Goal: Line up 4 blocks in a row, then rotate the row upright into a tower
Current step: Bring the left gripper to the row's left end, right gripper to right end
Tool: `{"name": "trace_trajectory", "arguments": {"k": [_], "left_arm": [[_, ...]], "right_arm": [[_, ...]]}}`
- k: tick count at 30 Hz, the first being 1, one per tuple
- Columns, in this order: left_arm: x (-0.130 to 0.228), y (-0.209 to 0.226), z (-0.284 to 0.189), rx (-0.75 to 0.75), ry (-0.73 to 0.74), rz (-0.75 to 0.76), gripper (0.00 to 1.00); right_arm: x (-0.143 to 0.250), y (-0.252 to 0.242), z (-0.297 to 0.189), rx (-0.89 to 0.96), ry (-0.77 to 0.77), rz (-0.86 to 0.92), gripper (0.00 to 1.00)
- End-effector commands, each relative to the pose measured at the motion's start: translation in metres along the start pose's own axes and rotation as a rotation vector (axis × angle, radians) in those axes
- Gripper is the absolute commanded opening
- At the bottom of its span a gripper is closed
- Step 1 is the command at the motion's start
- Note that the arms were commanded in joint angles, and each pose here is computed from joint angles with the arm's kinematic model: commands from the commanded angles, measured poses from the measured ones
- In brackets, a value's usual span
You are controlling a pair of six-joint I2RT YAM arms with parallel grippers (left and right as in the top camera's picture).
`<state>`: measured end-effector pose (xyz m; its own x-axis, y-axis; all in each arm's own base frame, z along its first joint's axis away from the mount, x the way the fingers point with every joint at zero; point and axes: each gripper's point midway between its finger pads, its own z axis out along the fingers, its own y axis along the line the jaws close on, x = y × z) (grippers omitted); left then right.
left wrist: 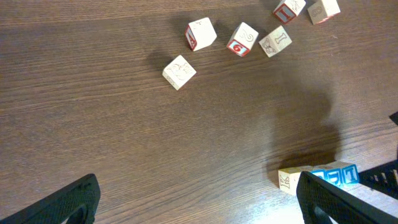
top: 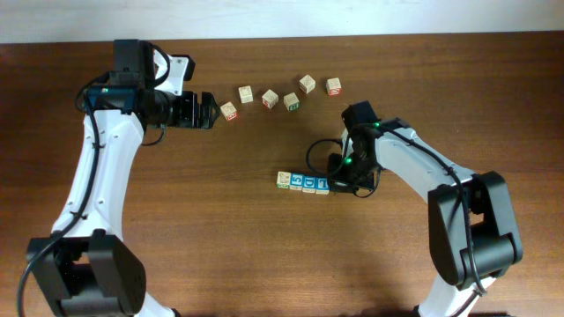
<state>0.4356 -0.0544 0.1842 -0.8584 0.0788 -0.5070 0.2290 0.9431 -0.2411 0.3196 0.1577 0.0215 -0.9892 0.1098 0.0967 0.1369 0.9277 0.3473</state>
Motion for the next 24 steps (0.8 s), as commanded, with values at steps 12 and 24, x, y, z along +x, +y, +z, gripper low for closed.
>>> {"name": "trace_trajectory", "arguments": {"k": [12,24], "left_arm": [[0.059,-0.056,0.026,0.128,0.224,-0.097,0.0],[0.142,-0.118,0.144,0.371,0.558,-0.113,0.0]], "right_arm": [[-0.007,-0.008,-0.07,-0.204,-0.082,-0.078,0.04],[-0.005,-0.016,-0.002,-0.307,-0.085,-0.018,0.04]]}}
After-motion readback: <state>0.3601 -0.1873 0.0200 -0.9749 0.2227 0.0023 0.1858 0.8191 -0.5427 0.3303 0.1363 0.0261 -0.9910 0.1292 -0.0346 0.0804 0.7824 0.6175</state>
